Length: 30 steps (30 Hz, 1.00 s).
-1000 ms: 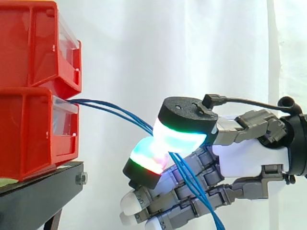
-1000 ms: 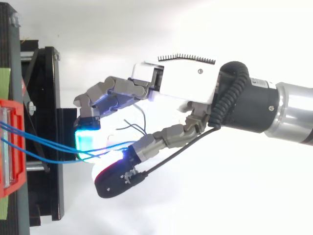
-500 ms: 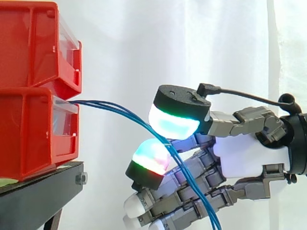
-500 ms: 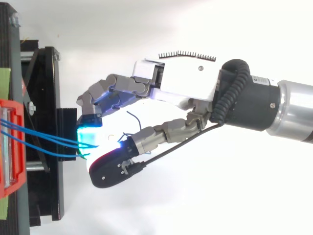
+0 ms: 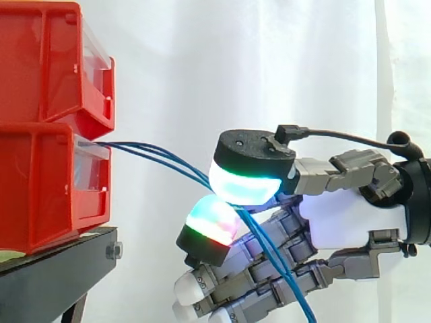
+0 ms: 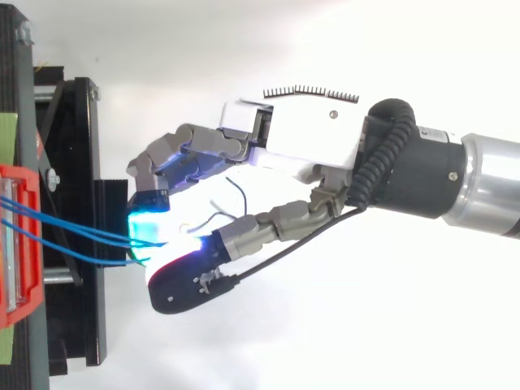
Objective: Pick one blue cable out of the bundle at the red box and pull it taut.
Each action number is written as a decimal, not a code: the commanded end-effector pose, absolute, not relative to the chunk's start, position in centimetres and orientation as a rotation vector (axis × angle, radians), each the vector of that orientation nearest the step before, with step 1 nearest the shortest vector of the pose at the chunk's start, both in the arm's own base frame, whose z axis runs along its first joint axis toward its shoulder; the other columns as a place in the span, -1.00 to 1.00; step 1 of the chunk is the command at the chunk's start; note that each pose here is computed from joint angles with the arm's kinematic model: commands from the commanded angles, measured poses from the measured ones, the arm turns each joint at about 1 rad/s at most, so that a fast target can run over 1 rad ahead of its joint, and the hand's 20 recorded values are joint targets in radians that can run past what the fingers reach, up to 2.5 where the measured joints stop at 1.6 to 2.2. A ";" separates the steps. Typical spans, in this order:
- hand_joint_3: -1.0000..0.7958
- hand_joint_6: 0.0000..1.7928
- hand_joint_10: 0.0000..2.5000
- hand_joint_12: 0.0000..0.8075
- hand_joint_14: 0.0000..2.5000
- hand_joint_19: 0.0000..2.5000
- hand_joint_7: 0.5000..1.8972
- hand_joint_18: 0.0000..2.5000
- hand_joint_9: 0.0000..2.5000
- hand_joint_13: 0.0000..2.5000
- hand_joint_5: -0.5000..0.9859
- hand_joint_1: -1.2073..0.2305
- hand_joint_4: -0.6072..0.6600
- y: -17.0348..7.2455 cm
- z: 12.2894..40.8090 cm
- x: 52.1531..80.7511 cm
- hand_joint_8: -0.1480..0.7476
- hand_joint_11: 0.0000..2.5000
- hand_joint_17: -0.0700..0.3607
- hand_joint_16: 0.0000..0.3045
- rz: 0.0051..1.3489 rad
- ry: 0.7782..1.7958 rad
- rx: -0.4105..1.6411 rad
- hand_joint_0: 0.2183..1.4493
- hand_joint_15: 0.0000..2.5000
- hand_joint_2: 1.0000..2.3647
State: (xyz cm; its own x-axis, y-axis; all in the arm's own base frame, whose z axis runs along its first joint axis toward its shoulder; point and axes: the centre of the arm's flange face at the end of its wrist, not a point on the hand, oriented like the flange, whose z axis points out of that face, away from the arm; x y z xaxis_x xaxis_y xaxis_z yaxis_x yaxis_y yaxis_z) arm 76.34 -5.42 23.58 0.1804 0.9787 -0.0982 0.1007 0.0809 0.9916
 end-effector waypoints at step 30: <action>-0.38 -0.01 -0.98 -0.04 -0.99 -0.83 0.12 -0.65 -0.14 -0.63 -0.58 -0.55 0.25 -5.5 23.4 76.0 0.15 -0.09 -0.07 -0.62 0.959 1.143 1.356 -0.20 -0.85 -0.99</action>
State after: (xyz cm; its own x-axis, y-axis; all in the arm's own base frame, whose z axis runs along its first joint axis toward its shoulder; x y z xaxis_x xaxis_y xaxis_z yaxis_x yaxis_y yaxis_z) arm 76.03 -5.47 23.38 0.2107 0.9760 -0.0548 0.1158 0.0307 0.9928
